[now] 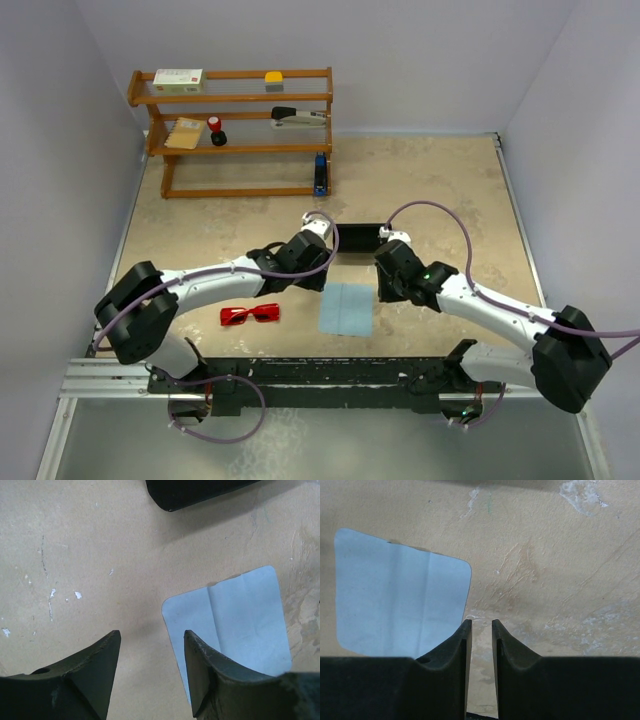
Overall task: Organize the sunglasses
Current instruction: Fold the glasses cleaning cloth at the center of the board.
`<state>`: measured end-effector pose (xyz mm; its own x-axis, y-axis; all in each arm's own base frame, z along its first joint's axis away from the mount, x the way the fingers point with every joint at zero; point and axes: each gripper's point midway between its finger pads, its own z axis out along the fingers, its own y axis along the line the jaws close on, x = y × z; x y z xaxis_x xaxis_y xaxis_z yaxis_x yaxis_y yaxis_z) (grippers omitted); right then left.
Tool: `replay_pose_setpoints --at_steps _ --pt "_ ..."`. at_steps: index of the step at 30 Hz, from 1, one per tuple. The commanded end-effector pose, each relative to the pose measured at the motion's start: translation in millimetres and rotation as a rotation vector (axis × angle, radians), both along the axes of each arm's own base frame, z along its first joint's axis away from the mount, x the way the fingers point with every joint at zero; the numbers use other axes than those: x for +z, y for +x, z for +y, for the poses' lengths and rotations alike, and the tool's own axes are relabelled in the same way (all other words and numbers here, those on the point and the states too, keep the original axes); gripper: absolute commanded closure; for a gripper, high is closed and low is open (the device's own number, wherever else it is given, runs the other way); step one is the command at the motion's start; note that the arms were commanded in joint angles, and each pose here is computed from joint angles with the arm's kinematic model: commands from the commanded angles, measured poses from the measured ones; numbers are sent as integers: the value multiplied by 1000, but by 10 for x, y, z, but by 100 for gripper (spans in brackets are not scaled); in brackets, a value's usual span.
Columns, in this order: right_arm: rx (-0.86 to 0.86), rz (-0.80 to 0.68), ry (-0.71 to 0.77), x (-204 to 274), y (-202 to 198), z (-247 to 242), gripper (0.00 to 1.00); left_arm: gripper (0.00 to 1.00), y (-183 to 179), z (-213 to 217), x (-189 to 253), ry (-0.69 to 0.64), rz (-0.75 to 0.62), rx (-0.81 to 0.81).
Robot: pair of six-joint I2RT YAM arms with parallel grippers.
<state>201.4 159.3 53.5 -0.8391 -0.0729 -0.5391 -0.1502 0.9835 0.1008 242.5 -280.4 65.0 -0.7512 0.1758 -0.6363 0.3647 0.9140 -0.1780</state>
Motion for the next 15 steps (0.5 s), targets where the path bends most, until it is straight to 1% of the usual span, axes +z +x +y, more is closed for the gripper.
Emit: replay_pose_setpoints --at_steps 1,10,15 --pt "21 -1 5 -12 50 47 74 49 103 -235 160 -45 -62 -26" --pt "29 17 26 -47 43 106 74 50 62 -314 35 -36 -59 -33" --pt "29 22 24 -63 31 101 74 53 95 -336 -33 -24 -61 -32"
